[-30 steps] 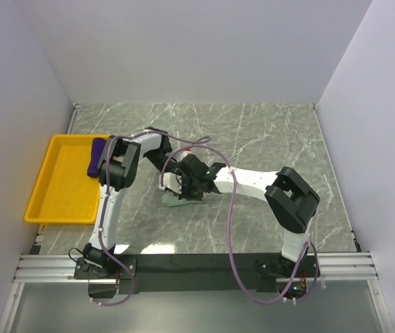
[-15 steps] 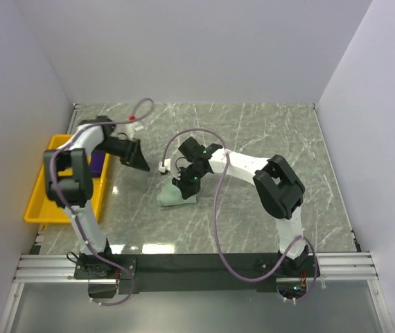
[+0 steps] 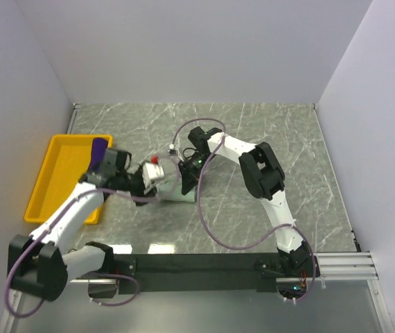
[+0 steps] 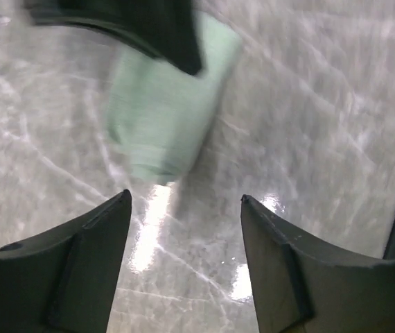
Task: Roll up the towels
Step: Roll the towel, then place the rolled towel into the container
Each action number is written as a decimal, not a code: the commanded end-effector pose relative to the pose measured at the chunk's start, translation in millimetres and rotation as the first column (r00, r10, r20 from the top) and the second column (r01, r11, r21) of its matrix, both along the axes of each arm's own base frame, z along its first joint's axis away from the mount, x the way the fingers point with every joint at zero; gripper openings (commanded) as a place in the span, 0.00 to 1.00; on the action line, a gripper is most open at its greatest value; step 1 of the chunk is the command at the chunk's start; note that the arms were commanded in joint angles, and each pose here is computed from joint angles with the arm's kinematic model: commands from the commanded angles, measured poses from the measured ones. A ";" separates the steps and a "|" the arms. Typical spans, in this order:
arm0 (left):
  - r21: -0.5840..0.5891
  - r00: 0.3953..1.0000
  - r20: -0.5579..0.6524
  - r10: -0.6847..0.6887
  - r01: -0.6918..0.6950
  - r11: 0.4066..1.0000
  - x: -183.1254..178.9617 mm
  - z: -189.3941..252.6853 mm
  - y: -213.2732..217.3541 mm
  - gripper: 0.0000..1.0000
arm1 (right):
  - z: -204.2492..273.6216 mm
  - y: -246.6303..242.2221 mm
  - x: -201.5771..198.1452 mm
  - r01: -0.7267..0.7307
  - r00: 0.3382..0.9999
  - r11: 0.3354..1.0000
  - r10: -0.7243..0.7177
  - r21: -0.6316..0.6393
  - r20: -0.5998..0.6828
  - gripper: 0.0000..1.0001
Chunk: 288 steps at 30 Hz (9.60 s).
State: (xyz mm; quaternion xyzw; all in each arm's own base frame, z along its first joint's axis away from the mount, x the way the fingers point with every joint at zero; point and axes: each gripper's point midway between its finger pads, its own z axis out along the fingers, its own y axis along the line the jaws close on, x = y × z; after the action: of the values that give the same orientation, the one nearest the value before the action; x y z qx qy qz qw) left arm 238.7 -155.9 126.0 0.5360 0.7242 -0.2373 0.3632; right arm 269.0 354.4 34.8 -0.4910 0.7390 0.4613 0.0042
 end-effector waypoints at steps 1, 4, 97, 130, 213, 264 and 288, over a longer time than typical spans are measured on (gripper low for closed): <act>0.147 0.948 0.293 -0.126 0.085 0.986 18.9 -7.2 -8.6 0.71 | -46.1 -18.6 -15.3 -0.007 0.993 0.991 -0.010 -0.137 -0.120 0.00; 0.194 0.924 0.309 -0.227 0.173 0.966 11.7 -21.7 -30.9 0.70 | -49.1 -16.1 -11.0 0.020 0.988 0.991 -0.040 -0.134 -0.149 0.00; -0.223 0.747 -0.649 0.145 -0.369 0.902 109.2 -5.2 38.6 0.66 | -22.1 -23.5 -22.9 -0.129 0.791 0.952 0.269 -0.279 0.550 0.00; 0.233 0.873 0.443 -0.205 0.109 0.966 40.9 -59.2 -54.7 0.81 | -31.1 -14.3 -0.9 -0.103 0.957 0.965 0.162 -0.242 0.239 0.00; 0.237 0.214 -0.112 0.970 -0.942 0.236 183.8 -45.8 359.5 0.00 | 78.4 -152.8 121.0 0.549 0.833 0.829 -0.534 -0.103 0.146 0.95; 0.156 0.299 -0.272 0.915 -0.924 0.349 217.3 -26.5 308.8 0.64 | 80.0 -155.1 106.1 0.547 0.834 0.832 -0.531 -0.096 0.149 1.00; 0.010 0.773 0.048 0.632 -0.634 0.774 228.0 105.7 54.2 0.99 | 151.4 -195.5 105.9 0.679 0.683 0.733 -0.607 -0.045 0.407 1.00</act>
State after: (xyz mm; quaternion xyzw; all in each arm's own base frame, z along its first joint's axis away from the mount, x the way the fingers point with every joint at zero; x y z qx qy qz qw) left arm 478.7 -74.9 232.4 0.2535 0.8596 -0.0813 0.4362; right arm 373.0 171.6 168.5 -0.2877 0.8866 0.2894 0.2180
